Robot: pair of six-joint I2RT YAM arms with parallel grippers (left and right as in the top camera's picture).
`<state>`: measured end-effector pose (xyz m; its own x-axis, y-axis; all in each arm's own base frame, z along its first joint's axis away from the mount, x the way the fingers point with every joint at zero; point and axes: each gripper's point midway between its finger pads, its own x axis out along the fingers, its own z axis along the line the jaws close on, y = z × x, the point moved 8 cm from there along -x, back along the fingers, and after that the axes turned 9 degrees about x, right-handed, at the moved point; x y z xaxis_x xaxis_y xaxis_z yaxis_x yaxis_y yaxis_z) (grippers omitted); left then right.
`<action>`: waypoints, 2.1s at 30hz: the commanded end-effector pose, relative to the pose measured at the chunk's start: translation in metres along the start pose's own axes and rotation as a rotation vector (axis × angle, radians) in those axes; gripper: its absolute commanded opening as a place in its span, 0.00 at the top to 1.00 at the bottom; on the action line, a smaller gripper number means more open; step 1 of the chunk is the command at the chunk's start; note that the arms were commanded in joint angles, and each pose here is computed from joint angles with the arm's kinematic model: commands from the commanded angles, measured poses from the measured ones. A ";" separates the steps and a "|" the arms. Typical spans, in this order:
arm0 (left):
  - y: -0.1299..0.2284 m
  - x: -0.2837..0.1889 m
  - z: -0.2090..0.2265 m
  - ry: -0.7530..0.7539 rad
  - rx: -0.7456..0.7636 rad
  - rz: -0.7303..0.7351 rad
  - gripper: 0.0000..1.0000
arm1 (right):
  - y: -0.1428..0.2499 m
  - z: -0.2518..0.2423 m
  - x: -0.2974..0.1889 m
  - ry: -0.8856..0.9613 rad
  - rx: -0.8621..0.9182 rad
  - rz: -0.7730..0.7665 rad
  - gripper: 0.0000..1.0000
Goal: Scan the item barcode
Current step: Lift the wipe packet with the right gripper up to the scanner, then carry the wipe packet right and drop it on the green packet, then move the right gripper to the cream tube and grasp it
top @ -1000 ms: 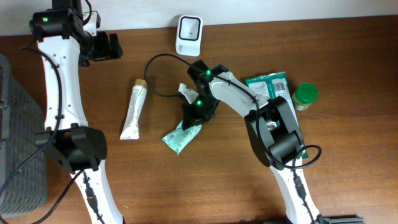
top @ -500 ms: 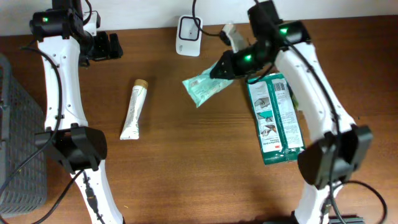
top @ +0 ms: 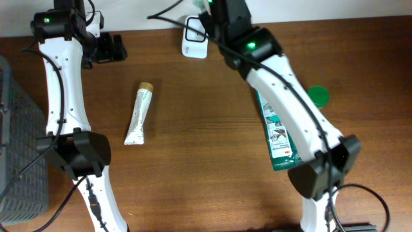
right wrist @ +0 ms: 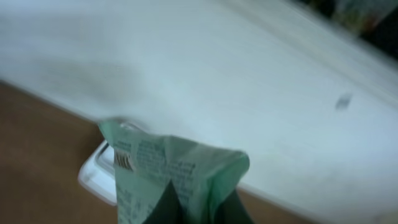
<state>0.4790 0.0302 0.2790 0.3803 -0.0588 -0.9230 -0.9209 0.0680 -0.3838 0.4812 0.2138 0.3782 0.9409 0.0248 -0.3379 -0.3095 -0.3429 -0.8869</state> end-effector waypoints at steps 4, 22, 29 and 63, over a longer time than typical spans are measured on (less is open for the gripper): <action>-0.001 -0.005 0.001 -0.004 0.006 -0.014 0.01 | 0.035 0.037 0.099 0.183 -0.460 -0.125 0.96; -0.002 -0.004 -0.005 0.001 0.018 -0.014 0.01 | 0.086 0.061 0.155 0.147 -0.465 -0.179 0.96; -0.002 -0.004 -0.005 0.001 0.018 -0.014 0.01 | 0.043 0.022 0.104 0.095 -0.111 -0.108 0.96; -0.007 -0.078 0.061 -0.119 -0.105 -0.228 0.01 | 0.178 -0.032 -0.024 -0.550 0.665 0.965 0.46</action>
<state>0.4768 0.0664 0.3189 0.5087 0.0070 -0.8609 -0.8608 0.0223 -0.5084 0.4082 0.0685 0.2312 0.1699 0.3689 -0.9138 -0.9803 0.1584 -0.1182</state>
